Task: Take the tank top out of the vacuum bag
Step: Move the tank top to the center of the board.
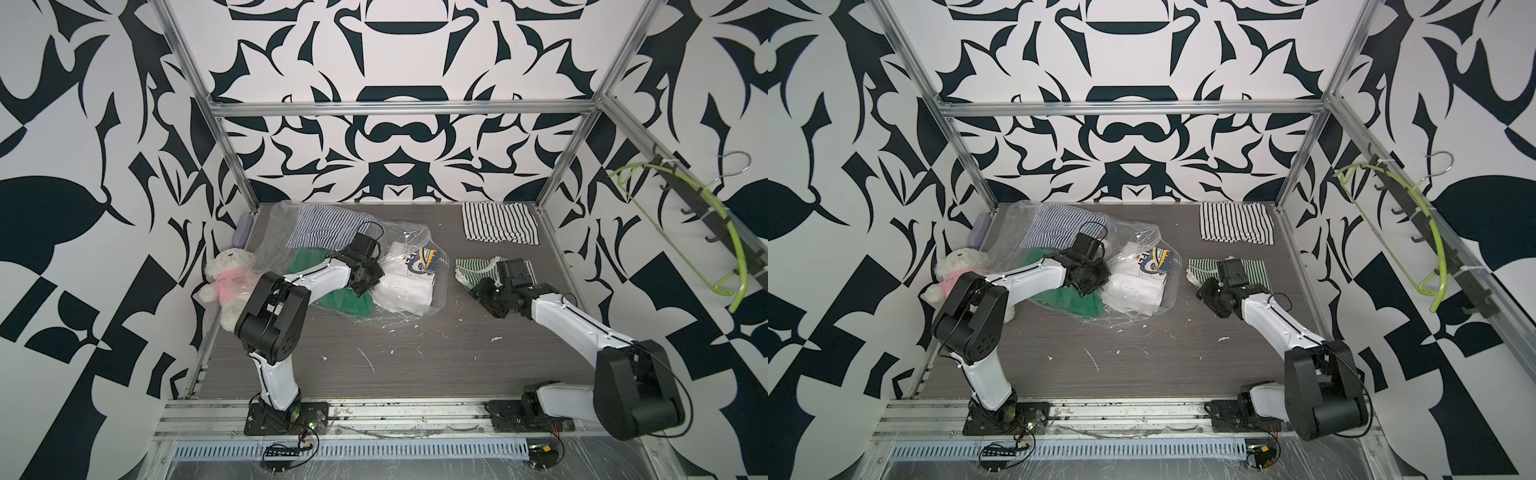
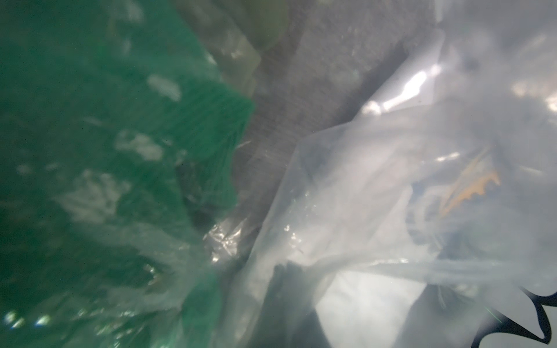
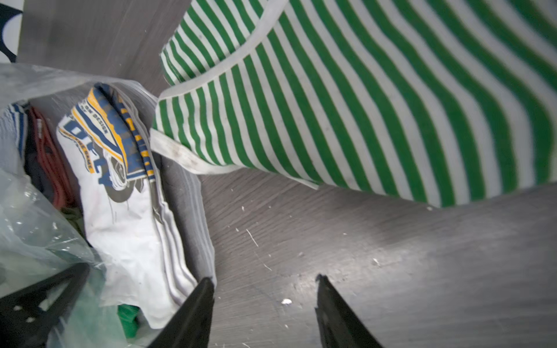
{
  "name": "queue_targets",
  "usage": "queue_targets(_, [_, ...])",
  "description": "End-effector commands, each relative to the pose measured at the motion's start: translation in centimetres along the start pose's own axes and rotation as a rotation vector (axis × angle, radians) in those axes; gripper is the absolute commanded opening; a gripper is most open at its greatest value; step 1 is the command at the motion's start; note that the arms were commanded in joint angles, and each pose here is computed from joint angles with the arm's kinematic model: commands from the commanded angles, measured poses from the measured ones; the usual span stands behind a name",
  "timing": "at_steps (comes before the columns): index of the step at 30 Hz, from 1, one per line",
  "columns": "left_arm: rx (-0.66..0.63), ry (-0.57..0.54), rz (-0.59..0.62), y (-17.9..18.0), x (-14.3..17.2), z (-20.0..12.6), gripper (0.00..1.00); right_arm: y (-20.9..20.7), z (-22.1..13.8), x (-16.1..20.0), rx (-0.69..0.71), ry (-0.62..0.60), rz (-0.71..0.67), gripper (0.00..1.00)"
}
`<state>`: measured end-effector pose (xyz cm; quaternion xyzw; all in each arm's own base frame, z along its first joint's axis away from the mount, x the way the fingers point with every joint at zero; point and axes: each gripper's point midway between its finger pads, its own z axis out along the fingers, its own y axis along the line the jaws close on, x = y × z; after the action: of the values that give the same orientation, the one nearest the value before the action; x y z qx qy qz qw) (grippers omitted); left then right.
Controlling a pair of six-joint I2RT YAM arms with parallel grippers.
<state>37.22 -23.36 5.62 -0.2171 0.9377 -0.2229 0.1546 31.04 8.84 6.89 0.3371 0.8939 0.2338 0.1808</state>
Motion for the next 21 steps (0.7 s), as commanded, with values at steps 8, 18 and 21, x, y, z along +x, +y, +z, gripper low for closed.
queue_targets(8, [-0.011, -0.019, -0.006, 1.1, 0.1, -0.7, 0.0, -3.0, 2.5, -3.2, 0.018, -0.091, 0.295, 0.38])
queue_targets(18, [-0.016, -0.019, -0.002, 1.1, 0.1, -0.8, 0.0, -4.5, 4.3, -5.1, 0.033, -0.093, 0.327, 0.36])
queue_targets(21, [-0.02, -0.022, -0.004, 1.2, 0.0, -0.7, 0.0, -4.1, 4.9, -4.9, 0.016, -0.068, 0.34, 0.37])
